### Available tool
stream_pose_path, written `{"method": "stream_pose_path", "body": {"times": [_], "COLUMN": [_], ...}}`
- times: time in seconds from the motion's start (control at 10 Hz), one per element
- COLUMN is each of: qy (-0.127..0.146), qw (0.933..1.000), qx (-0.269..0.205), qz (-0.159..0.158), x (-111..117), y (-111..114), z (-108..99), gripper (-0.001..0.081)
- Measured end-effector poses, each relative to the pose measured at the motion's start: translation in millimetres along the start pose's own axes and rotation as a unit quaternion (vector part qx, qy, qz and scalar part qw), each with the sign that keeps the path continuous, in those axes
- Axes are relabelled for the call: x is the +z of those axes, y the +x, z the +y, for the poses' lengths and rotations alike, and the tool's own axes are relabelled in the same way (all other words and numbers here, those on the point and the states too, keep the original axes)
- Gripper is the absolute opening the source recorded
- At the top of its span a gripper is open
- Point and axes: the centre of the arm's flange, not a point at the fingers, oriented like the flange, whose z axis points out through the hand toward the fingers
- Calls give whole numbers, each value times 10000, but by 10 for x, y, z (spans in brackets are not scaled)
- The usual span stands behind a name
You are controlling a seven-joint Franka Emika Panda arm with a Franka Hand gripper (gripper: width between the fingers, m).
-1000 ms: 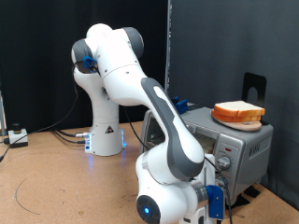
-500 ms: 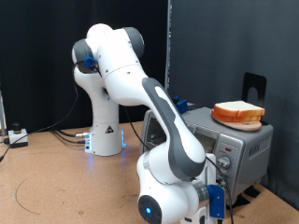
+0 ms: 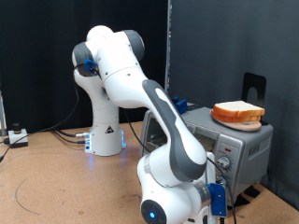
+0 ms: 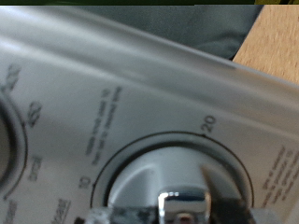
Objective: Make a piece of toast with the oven
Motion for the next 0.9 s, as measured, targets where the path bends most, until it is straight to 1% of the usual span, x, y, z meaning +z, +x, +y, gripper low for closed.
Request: {"method": "stream_pose_path", "body": {"times": [0.1,0.2,0.3,0.4,0.9], "qy": [-94,-174,-229,-262,-266], "qw": [9986,9946,9904,9886,9893], "qx": [-503,-977,-1283,-1383,-1319], "qz": [151,317,460,535,568], "x": [2,3,3,2,-1], "y": [-38,-79,-116,-137,-144], "z": [-22,-38,-44,-51,-50], "gripper": [94,94,94,95,95]}}
